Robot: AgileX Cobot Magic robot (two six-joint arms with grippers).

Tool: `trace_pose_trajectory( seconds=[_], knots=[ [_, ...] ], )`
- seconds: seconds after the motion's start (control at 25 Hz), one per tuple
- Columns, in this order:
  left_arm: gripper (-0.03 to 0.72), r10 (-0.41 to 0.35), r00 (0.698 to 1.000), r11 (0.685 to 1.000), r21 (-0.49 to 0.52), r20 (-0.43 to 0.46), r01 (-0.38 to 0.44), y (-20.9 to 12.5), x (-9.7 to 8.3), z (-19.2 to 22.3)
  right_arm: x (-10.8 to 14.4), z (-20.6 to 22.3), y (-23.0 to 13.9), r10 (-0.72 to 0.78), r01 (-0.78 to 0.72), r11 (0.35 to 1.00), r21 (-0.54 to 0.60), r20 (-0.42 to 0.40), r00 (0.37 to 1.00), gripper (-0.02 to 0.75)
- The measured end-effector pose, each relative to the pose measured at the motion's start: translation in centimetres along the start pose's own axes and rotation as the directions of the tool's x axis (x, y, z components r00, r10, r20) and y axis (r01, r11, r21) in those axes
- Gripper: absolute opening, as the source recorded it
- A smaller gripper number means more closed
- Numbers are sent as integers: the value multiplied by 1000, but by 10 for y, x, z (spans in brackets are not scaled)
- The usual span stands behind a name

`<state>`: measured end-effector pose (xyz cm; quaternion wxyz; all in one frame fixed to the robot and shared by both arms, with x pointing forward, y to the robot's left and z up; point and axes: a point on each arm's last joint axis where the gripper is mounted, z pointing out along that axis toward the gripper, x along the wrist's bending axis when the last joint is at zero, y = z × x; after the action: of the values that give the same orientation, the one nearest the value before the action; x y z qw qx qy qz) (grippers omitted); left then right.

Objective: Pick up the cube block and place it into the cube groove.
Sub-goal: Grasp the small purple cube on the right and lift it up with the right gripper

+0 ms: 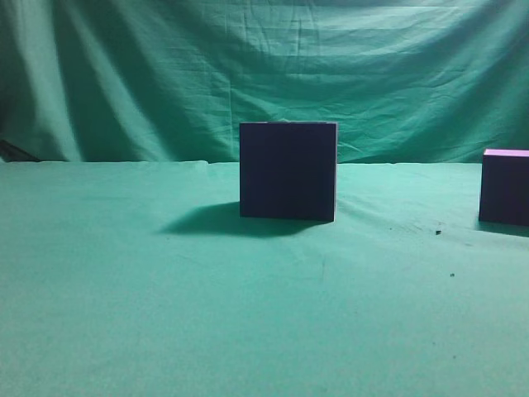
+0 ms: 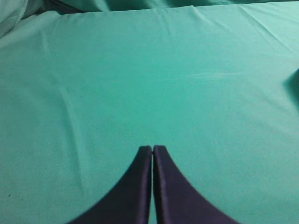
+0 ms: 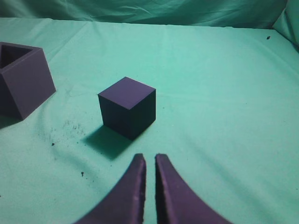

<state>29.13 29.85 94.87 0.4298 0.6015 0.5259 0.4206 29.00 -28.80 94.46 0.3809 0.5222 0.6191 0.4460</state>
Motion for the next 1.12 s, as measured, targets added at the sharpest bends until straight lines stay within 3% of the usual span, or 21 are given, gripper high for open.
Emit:
trace_pose_trajectory(
  seconds=[0.88,1.0,1.12],
  knots=[
    [0,0,1000,1000,0,0,0,0,0,0,0,0,0,0,0,1000,-4,1,1000,48],
    [0,0,1000,1000,0,0,0,0,0,0,1,0,7,86,-87,993,-78,-16,996,48],
    [0,0,1000,1000,0,0,0,0,0,0,-1,-3,23,232,-236,941,-244,-48,972,48]
  ],
)
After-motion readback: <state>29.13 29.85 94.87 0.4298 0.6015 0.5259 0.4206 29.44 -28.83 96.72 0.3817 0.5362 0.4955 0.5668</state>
